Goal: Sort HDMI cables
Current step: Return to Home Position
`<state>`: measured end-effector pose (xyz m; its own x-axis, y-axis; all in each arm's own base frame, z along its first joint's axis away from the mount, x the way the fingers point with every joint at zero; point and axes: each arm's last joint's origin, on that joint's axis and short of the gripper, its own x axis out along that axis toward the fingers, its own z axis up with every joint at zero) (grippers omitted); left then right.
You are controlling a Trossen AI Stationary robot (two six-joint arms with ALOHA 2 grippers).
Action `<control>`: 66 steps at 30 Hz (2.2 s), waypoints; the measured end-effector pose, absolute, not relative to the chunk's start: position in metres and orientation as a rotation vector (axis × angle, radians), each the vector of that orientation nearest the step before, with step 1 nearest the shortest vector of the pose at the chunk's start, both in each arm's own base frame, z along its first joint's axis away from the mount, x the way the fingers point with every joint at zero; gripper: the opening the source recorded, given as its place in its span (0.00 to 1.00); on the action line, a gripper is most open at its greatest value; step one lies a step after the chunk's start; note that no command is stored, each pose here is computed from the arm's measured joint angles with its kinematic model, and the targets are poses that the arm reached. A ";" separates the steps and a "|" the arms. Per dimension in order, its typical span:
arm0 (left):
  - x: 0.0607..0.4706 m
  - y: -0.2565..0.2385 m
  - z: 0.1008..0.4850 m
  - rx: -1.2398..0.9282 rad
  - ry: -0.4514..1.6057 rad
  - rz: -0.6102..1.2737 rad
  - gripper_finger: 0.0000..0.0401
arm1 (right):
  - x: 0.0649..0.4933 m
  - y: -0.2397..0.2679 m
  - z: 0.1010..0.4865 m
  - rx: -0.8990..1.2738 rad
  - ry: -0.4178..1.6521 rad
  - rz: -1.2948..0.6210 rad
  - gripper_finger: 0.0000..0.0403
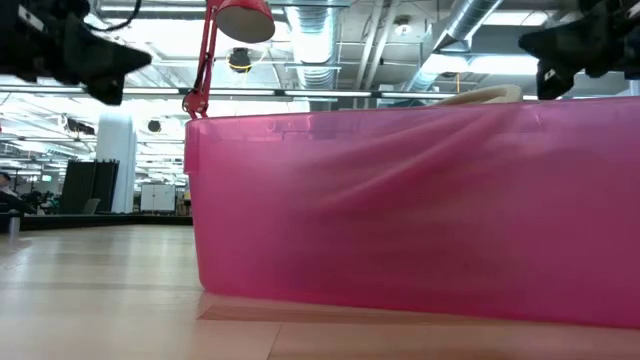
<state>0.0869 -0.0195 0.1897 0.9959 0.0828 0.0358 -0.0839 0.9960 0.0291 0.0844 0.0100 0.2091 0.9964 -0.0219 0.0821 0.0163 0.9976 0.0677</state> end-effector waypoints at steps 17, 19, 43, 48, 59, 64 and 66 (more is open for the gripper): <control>0.094 -0.022 0.171 0.039 -0.027 0.079 0.01 | 0.096 0.012 0.171 0.044 -0.056 -0.015 0.00; 0.094 -0.022 0.171 0.036 -0.026 0.078 0.01 | 0.096 0.012 0.171 0.028 -0.056 -0.015 0.00; 0.100 -0.024 0.162 0.079 0.074 0.102 0.04 | 0.097 0.011 0.169 0.068 -0.035 -0.036 0.00; 0.102 -0.024 0.161 0.087 0.094 0.102 0.04 | 0.097 0.011 0.169 0.068 -0.035 -0.036 0.00; 0.102 -0.025 0.160 0.092 0.104 0.101 0.04 | 0.098 0.011 0.168 0.068 -0.034 -0.036 0.00; 0.102 -0.025 0.160 0.092 0.104 0.101 0.04 | 0.098 0.011 0.168 0.068 -0.034 -0.036 0.00; 0.102 -0.025 0.160 0.092 0.104 0.101 0.04 | 0.098 0.011 0.168 0.068 -0.034 -0.036 0.00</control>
